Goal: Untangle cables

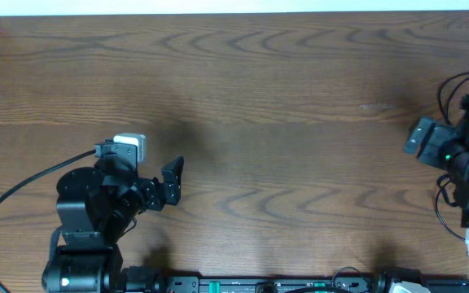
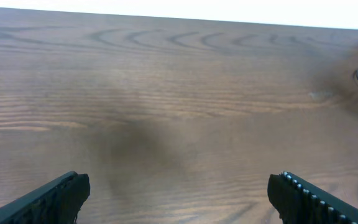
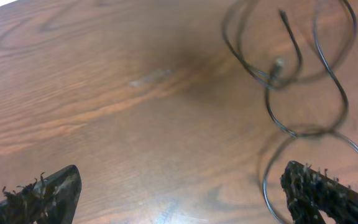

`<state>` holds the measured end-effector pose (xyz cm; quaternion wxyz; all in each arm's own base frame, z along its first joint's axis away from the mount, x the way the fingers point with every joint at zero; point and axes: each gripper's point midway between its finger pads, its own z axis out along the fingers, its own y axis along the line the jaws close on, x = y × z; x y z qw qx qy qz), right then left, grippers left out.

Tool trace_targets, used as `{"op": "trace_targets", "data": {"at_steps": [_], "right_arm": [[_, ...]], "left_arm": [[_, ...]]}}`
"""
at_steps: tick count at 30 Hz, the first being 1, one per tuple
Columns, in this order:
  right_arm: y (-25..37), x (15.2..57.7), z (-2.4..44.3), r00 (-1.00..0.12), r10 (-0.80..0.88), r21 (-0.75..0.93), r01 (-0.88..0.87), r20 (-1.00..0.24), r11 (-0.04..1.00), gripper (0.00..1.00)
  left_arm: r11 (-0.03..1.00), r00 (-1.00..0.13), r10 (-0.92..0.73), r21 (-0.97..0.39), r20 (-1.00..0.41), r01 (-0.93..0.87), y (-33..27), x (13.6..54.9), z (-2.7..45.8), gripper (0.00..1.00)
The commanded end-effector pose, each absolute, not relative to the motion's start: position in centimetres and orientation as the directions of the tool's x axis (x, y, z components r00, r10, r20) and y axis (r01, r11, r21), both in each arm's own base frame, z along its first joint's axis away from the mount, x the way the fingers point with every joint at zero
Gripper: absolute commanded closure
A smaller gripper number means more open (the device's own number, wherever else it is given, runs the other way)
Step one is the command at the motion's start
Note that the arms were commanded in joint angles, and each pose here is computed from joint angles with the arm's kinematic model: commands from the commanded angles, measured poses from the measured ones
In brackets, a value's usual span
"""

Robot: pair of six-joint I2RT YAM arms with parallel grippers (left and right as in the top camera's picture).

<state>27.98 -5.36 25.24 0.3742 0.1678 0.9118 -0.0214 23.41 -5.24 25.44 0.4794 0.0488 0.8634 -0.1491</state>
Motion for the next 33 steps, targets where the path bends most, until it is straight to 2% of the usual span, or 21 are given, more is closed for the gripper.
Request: {"op": "trace_targets", "data": {"at_steps": [1, 6, 13, 17, 24, 33], "right_arm": [[-3.9, 27.7, 26.2, -0.647, 0.178, 0.03, 0.233, -0.741, 0.972, 0.01], [-2.7, 26.5, 25.8, -0.575, 0.209, 0.07, 0.254, -0.791, 0.965, 0.01], [-1.4, 24.5, 22.0, -0.551, 0.224, 0.115, 0.226, -0.804, 0.967, 0.01], [-1.1, 23.7, 21.0, -0.541, 0.23, 0.129, 0.218, -0.809, 0.967, 0.01], [-0.8, 22.8, 21.9, -0.507, 0.205, 0.127, 0.184, -0.837, 0.975, 0.01], [-0.6, 21.8, 22.3, -0.492, 0.196, 0.128, 0.169, -0.848, 0.977, 0.01]], "left_arm": [[0.959, -0.542, -0.07, -0.206, -0.838, 0.195, -4.7, 23.2, 25.0, 0.03], [0.962, -0.563, -0.077, -0.21, -0.823, 0.175, -4.5, 22.9, 24.5, 0.03], [0.964, -0.537, -0.069, -0.194, -0.841, 0.18, -4.4, 22.0, 25.1, 0.03], [0.984, -0.548, -0.072, -0.149, -0.834, 0.098, -2.8, 20.8, 24.1, 0.03], [0.983, -0.505, -0.105, -0.168, -0.857, 0.08, -2.6, 18.8, 24.1, 0.03], [0.979, -0.505, -0.154, -0.2, -0.849, 0.038, -2.3, 17.6, 20.7, 0.03]]}}
